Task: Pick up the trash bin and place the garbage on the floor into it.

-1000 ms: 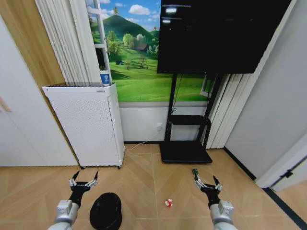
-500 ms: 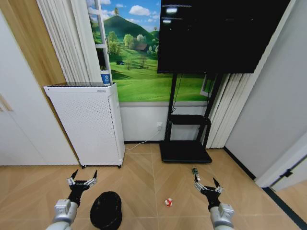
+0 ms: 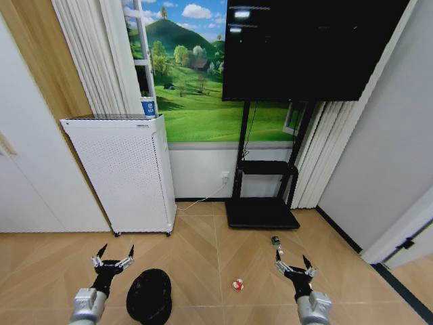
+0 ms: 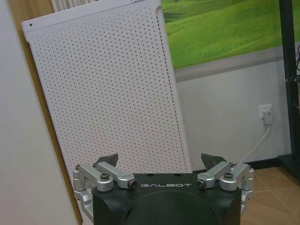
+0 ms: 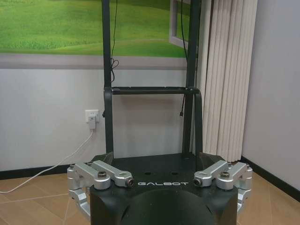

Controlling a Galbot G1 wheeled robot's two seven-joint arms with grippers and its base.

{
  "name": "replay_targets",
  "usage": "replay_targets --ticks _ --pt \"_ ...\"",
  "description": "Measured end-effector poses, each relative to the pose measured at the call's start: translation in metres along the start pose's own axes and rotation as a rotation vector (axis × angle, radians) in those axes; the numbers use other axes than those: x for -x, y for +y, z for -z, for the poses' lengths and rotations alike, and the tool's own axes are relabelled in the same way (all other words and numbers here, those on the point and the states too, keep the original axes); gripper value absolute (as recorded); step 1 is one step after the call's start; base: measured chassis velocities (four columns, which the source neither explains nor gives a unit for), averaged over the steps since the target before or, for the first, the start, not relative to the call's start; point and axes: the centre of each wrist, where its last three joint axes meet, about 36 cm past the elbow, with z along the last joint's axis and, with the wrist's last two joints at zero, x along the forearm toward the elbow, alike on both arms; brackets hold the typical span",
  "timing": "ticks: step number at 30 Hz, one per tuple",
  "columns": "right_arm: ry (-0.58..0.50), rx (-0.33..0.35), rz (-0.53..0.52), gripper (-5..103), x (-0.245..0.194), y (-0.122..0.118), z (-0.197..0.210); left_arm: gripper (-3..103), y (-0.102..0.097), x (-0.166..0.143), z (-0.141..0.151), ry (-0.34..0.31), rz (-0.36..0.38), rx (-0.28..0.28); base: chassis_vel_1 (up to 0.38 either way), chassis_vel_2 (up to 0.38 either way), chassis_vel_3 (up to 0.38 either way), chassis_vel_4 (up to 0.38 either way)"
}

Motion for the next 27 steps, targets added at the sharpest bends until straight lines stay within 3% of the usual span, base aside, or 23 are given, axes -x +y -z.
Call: replay_targets --ticks 27 --pt "0.035 -0.007 -0.042 100 -0.003 0.002 -0.018 98 -0.009 -0.003 -0.023 0.030 -0.024 -0.013 0.000 0.000 0.000 0.000"
